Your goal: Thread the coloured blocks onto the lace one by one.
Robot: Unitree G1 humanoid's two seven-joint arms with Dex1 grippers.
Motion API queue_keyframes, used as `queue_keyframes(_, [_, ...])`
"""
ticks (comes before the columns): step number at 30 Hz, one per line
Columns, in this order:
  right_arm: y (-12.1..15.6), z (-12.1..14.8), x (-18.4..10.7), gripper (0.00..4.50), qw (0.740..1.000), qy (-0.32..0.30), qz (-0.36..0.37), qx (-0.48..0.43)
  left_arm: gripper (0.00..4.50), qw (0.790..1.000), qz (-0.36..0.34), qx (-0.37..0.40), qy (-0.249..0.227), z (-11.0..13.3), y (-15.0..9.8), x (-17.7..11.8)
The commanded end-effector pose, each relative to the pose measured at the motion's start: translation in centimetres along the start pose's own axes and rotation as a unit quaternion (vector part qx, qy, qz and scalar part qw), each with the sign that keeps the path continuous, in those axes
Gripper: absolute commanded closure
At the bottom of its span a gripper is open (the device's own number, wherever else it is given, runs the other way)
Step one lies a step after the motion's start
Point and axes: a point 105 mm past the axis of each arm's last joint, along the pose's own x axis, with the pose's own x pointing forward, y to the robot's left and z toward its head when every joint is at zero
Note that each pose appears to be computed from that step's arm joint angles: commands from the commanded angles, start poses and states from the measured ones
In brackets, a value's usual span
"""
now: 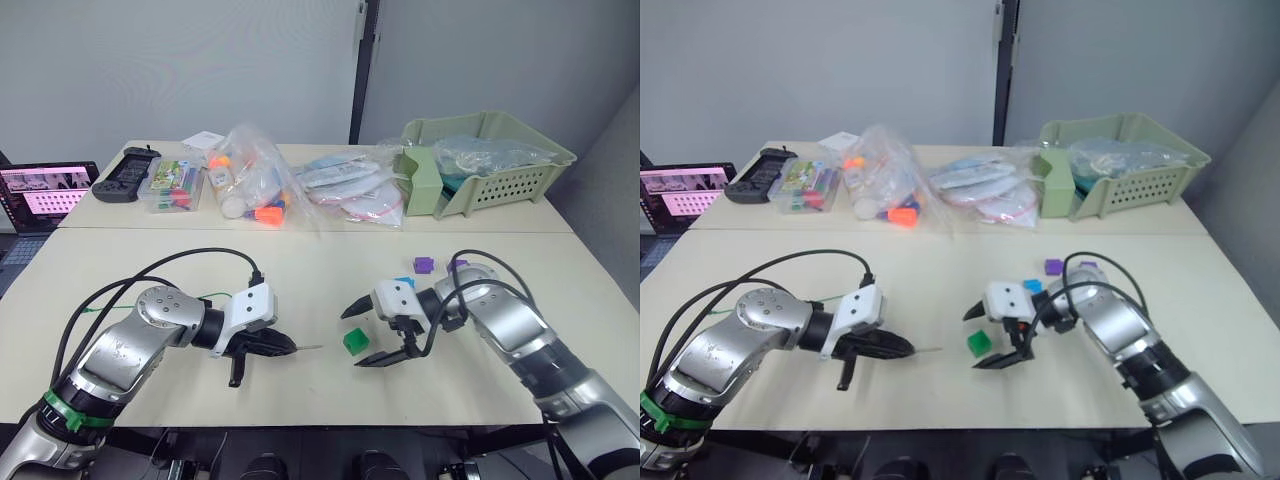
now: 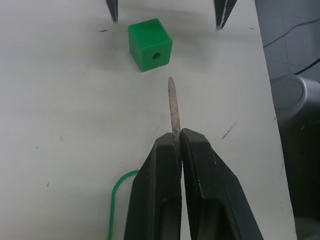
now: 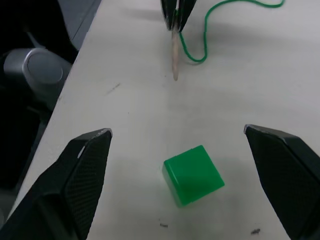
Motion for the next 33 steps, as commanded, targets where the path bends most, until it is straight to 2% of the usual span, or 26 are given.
queue_keyframes(1, [-0.4,-0.8,0.3,0.03,0.999,0.018,0.028,-0.038,4.5,1.0,0.005,0.016,-0.004,0.7,-0.4,-0.5])
queue_keyframes(5, [-1.1,-1.3,0.3,0.03,0.998,0.018,0.033,-0.044,4.5,1.0,0.006,0.014,-0.004,0.7,-0.6,-0.4])
queue_keyframes(9, [-1.5,-1.6,0.0,1.13,0.998,0.019,0.035,-0.043,4.5,1.0,0.007,0.012,-0.003,0.5,-0.7,-0.4])
queue_keyframes(15, [-1.4,-1.8,-0.1,3.23,0.999,0.012,0.024,-0.029,4.5,1.0,0.008,0.012,-0.003,0.4,-0.7,-0.3])
queue_keyframes(21, [-1.8,-0.7,0.2,3.31,0.999,-0.013,-0.043,0.023,4.5,0.999,0.029,0.021,0.012,0.1,-0.1,0.7])
queue_keyframes(29, [1.1,-1.3,2.3,3.31,0.992,-0.001,-0.077,0.098,4.5,0.997,0.055,0.034,0.05,-0.5,0.9,3.6])
queue_keyframes(33, [1.4,-1.4,2.5,3.31,0.99,0.004,-0.086,0.107,4.5,0.996,0.055,0.037,0.056,-0.3,1.1,3.8])
